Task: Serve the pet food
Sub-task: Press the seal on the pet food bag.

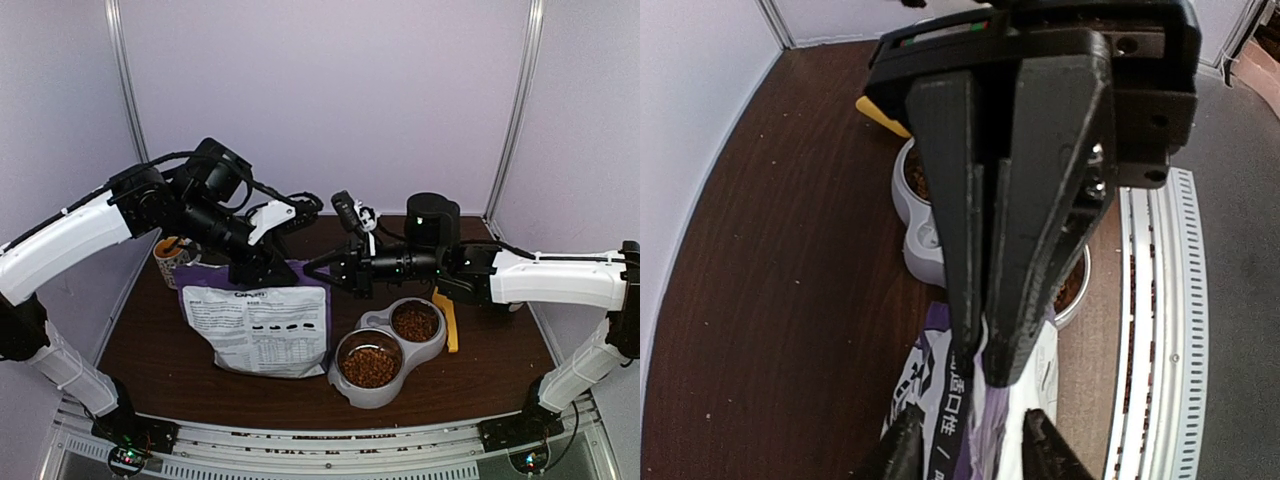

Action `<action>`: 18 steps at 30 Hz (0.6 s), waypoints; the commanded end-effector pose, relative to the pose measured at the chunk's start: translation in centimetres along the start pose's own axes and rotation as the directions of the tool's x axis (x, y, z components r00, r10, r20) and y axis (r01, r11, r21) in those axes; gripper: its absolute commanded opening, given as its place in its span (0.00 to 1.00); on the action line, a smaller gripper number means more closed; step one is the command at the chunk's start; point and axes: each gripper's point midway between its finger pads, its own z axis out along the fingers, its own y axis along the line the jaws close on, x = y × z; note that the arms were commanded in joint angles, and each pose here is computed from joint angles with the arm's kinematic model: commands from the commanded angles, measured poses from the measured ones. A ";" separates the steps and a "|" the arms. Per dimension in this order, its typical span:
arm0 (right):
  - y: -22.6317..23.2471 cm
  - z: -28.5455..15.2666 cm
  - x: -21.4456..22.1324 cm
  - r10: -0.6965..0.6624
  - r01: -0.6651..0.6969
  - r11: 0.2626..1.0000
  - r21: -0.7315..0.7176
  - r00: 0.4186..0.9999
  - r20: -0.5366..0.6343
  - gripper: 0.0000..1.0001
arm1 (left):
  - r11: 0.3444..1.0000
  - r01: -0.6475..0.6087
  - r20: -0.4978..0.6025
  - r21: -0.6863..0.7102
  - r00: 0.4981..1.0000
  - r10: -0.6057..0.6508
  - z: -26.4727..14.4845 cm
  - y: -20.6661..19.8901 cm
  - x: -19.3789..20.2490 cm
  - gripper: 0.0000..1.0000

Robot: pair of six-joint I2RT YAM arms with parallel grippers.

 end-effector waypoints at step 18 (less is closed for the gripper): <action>0.6 -1.6 -2.2 -0.042 0.040 0.999 0.030 0.997 0.067 0.00 | 0.998 -0.053 0.013 -0.045 0.999 0.053 -0.4 1.0 -0.2 0.22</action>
